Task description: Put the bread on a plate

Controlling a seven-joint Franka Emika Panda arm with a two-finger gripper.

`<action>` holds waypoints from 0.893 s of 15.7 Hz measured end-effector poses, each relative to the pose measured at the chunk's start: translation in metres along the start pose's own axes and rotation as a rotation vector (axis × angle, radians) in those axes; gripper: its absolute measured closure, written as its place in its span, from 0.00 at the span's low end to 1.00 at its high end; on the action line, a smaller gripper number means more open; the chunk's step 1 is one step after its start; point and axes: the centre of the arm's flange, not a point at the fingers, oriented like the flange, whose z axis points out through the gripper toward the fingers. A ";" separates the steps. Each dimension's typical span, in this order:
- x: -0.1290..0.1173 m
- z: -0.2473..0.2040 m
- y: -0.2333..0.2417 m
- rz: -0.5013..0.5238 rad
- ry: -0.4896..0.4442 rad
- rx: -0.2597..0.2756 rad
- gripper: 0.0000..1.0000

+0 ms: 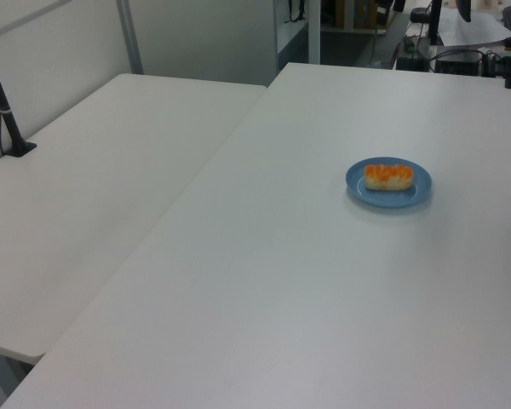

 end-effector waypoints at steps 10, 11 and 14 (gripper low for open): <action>-0.001 0.009 0.006 0.005 -0.026 -0.003 0.01; -0.001 0.010 0.006 0.004 -0.028 -0.004 0.01; -0.002 0.026 0.005 0.002 -0.062 -0.004 0.01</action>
